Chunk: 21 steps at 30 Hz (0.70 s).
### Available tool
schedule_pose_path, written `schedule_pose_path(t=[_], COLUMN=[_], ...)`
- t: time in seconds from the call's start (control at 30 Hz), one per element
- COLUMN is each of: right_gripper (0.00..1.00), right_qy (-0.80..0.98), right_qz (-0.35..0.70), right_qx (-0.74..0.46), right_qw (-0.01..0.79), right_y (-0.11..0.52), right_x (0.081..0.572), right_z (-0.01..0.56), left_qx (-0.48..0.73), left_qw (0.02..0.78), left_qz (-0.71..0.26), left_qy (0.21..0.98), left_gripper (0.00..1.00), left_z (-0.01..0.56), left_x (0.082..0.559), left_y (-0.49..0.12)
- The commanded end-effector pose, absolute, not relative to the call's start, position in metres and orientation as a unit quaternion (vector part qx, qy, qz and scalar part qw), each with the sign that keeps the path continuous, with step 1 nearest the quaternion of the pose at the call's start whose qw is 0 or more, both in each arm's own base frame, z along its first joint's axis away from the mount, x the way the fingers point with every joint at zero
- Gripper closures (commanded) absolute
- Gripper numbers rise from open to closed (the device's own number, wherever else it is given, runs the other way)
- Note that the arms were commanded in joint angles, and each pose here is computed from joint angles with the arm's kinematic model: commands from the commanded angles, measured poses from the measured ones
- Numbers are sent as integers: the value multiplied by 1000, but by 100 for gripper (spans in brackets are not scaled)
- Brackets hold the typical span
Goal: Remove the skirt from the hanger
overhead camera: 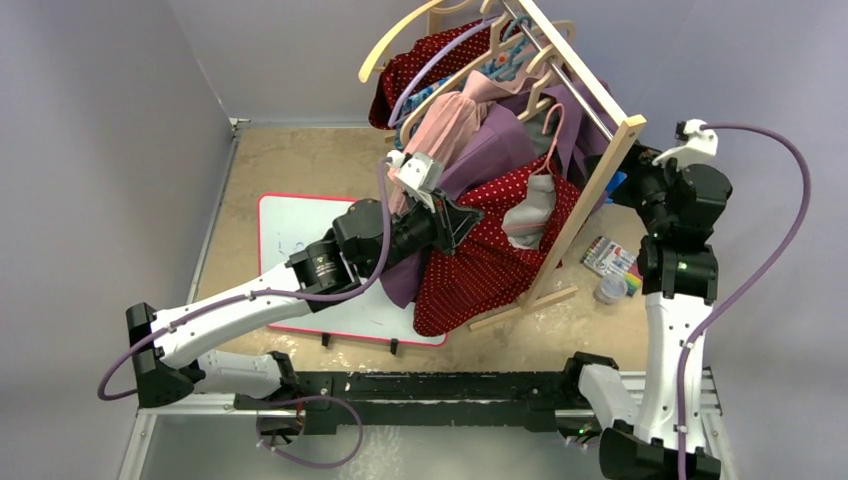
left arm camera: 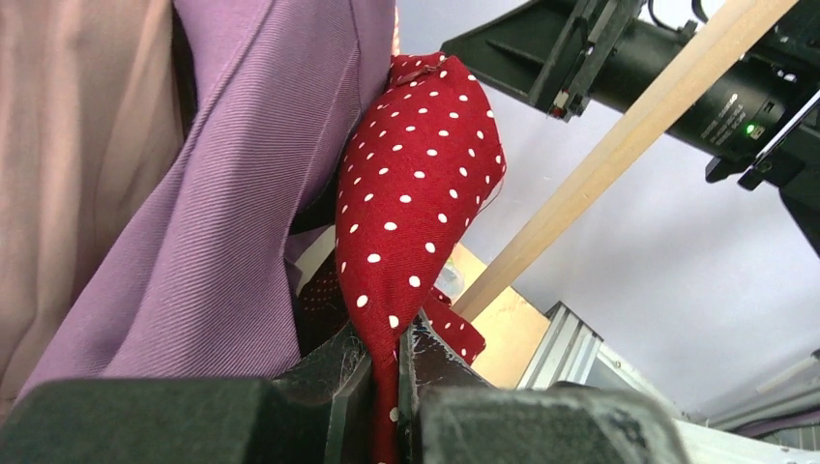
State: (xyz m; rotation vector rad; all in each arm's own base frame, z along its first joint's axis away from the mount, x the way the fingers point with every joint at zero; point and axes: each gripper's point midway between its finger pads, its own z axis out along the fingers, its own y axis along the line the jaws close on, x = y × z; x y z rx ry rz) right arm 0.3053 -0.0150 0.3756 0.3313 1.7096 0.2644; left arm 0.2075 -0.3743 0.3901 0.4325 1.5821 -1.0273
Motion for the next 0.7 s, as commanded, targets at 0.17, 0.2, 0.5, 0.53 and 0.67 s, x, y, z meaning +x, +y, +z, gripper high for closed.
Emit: schedule_pose_path(t=[0.17,0.2,0.5,0.53,0.67], right_gripper=[10,9,12,13,19], right_qy=[744,748,672,664,613], right_qz=[212,198,196,203,230], right_qx=[31,28,-83,-97,-167], right_qw=[633,633,709,713,737], right_y=[32,29,51,55,74], right_x=[302,301,273,272,268], right_z=[362,354,381,382,391], left_qx=[103,106,128,133,133], left_qw=[608,607,590,588,583], left_qz=[-507,-508,-528,-533,-541], left_qy=[602,602,597,594,592], left_gripper=[100,100,100,100,100], left_z=[447,448,448,449,446], left_x=[206,205,193,191,186], left_y=[-358,-359,-363,-363,-361])
